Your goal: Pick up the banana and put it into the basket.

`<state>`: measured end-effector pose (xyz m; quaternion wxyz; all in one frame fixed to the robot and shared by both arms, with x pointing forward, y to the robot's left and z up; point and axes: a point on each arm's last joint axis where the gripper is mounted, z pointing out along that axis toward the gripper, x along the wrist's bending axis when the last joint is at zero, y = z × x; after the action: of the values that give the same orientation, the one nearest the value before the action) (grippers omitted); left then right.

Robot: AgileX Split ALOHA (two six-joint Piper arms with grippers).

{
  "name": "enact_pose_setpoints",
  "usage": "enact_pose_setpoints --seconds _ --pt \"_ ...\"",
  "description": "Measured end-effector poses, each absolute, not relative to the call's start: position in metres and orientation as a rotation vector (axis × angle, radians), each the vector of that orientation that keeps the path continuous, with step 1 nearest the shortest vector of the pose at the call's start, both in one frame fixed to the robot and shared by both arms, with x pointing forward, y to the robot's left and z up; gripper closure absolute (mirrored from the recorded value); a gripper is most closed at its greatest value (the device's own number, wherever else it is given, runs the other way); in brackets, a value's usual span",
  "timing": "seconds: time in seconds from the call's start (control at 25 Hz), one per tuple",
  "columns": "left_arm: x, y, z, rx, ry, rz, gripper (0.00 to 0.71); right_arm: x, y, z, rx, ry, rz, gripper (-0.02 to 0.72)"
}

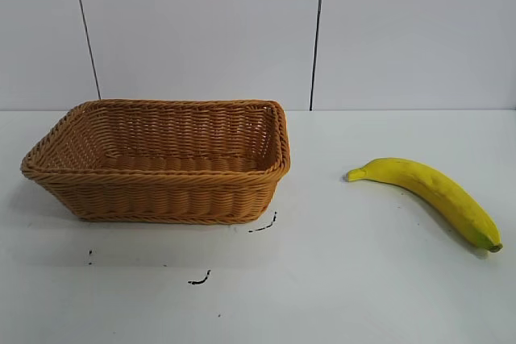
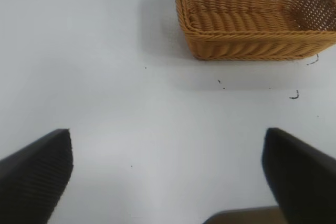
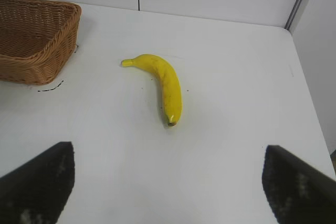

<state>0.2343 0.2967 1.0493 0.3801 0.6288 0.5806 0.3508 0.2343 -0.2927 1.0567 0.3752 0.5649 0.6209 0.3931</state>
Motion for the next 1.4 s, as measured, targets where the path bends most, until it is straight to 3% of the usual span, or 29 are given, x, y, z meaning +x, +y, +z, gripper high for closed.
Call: enact_pose_setpoints --seconds 0.4,0.6,0.76,1.0,1.12,1.4 --pt "0.234 0.297 1.049 1.606 1.483 0.896 0.015 0.235 -0.293 1.058 1.450 1.593 1.003 0.008" --pt "0.234 0.297 1.049 1.606 1.483 0.896 0.015 0.258 -0.293 1.086 1.515 1.657 0.952 0.008" --pt "0.234 0.297 1.049 1.606 1.483 0.896 0.015 0.297 -0.292 1.118 1.595 1.736 0.889 0.008" --pt "0.234 0.297 1.049 1.606 1.483 0.896 0.015 0.372 -0.292 1.143 1.745 1.891 0.739 0.008" --pt "0.234 0.297 1.049 1.606 1.483 0.896 0.015 0.413 -0.292 1.142 1.817 1.973 0.649 0.008" --pt "0.234 0.297 1.049 1.606 1.483 0.896 0.015 0.506 -0.292 1.110 1.831 2.200 0.450 0.008"
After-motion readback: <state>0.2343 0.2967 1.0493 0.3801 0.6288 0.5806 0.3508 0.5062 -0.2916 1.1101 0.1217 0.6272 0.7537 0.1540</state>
